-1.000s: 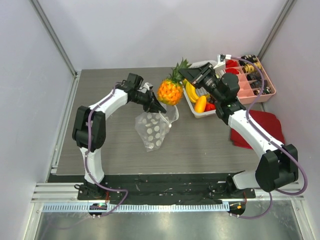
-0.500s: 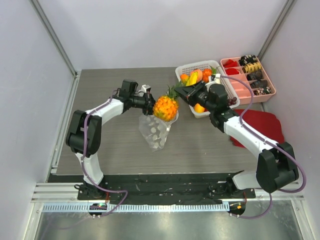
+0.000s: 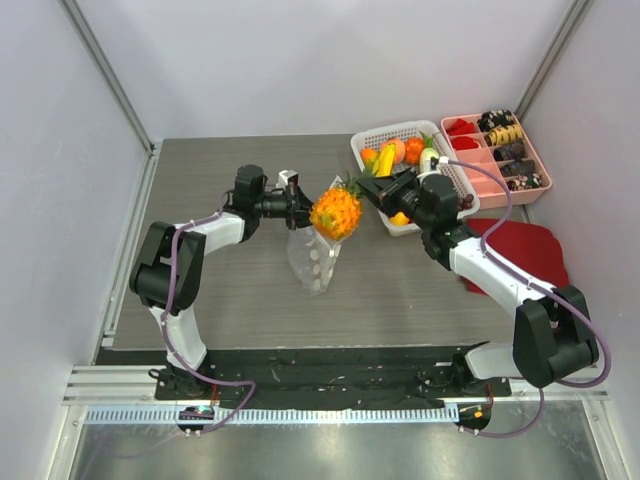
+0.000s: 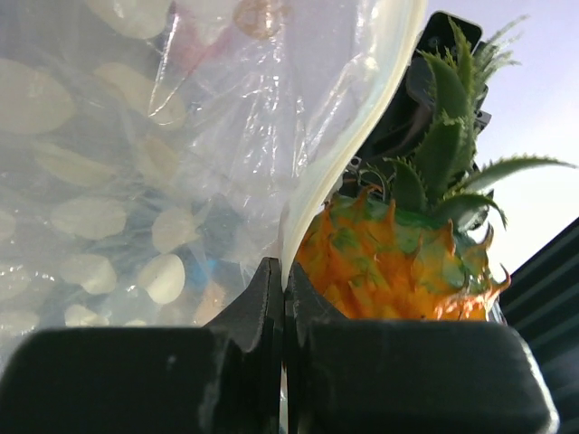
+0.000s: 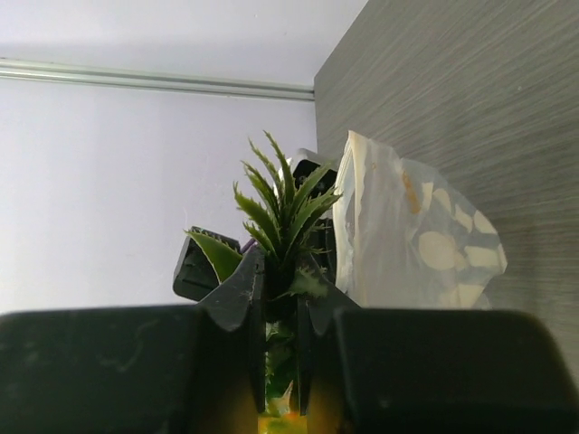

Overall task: Place the food in the zip-top bag and seal the zipper
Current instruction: Place the fake fruit in the zipper food storage bag.

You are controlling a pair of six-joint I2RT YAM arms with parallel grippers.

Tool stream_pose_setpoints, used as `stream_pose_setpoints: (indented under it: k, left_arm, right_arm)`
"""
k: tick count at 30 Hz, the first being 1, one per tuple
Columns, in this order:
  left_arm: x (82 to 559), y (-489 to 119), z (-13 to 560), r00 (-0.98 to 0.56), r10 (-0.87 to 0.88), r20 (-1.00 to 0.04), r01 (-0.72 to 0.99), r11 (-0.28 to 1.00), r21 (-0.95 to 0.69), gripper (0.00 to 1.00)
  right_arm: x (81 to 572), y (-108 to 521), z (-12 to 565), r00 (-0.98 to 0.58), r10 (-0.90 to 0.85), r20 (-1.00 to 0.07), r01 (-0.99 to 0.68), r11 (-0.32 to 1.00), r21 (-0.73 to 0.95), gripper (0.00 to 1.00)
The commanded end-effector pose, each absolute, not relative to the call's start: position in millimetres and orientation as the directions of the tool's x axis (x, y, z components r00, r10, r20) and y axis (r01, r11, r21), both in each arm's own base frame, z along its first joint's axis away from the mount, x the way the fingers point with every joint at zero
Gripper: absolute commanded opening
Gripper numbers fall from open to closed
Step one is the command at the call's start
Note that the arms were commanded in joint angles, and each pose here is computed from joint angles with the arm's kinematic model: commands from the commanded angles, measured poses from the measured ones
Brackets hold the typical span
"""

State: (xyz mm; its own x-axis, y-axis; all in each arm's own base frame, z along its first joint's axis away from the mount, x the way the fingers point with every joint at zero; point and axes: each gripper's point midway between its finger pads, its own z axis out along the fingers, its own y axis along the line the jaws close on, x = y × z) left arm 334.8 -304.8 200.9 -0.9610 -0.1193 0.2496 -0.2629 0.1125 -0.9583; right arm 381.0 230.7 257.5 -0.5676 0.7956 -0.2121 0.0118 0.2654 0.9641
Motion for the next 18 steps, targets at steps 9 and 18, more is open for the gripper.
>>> stream_pose_setpoints:
  k: [9, 18]
  left_arm:
    - [324.3, -291.9, 261.3, -0.996, -0.042, 0.084, -0.084, 0.014, -0.996, 0.0]
    - [331.7, -289.1, 268.7, -0.997, -0.056, 0.055, -0.055, 0.006, -0.998, 0.0]
  right_arm:
    - [390.0, 188.5, 221.8, -0.516, 0.77, -0.375, 0.018, 0.447, 0.894, 0.01]
    - [387.1, 189.6, 232.3, -0.516, 0.723, -0.459, -0.051, 0.509, 0.859, 0.01]
